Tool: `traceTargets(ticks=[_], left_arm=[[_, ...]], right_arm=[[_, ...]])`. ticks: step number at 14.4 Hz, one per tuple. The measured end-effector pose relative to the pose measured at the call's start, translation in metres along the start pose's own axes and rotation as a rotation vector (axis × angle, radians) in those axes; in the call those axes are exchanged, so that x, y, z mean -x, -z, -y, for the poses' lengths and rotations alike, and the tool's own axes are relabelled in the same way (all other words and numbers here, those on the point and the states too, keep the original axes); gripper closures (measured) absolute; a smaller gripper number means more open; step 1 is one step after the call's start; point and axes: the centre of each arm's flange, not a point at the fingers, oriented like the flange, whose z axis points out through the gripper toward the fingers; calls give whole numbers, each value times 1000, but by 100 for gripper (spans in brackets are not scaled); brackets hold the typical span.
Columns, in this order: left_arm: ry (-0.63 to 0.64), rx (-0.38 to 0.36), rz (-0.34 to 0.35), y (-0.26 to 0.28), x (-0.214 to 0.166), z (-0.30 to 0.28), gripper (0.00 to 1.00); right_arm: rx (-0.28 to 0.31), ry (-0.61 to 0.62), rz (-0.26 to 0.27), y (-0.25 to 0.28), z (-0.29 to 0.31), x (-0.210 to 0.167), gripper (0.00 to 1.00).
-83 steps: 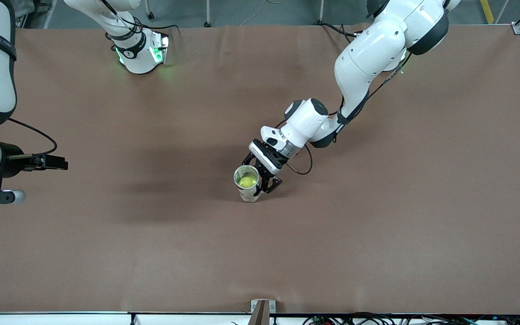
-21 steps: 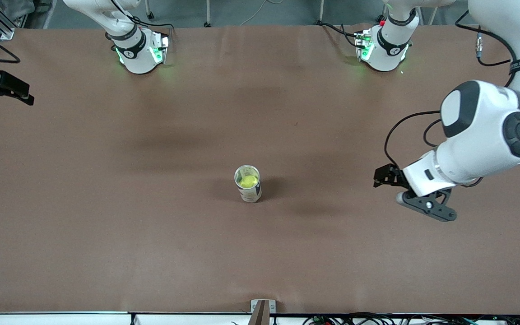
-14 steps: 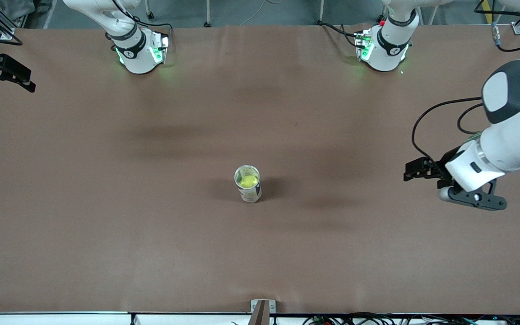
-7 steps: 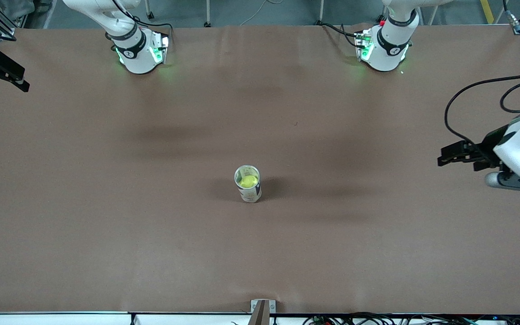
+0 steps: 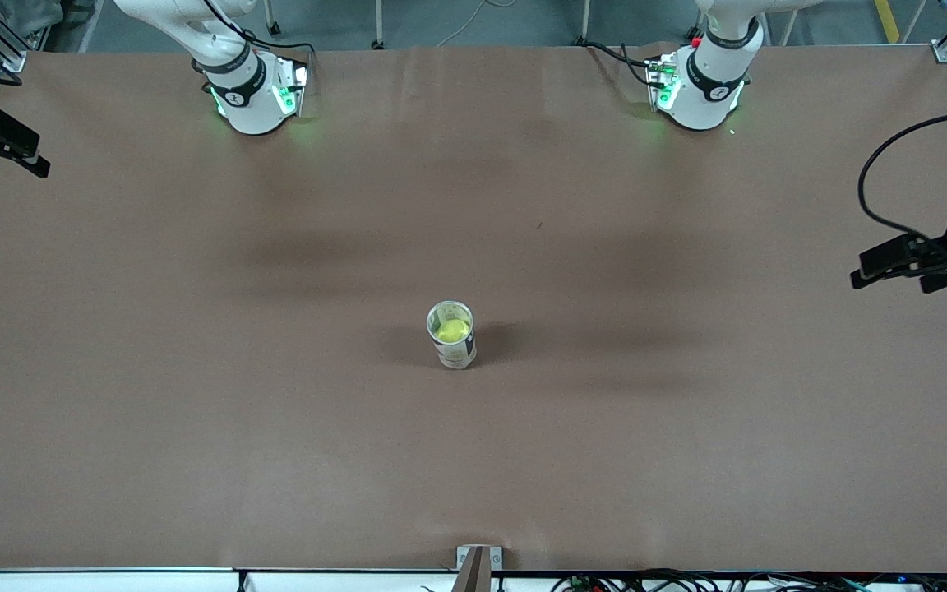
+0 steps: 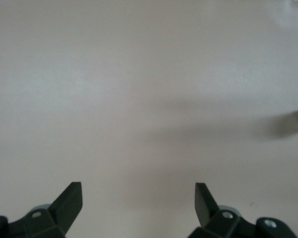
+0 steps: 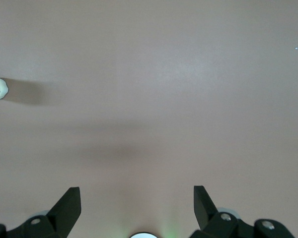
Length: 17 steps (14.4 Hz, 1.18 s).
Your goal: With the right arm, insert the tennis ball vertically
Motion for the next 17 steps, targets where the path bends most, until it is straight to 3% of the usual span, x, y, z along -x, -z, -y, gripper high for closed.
traceTargets(ticks=[5, 17], left_arm=[[-5, -31, -3, 44, 32, -5, 0], [-19, -78, 36, 39, 96, -76, 0]], right_arm=[[-5, 4, 39, -4, 2, 4, 0], [-30, 0, 37, -3, 7, 4, 0]])
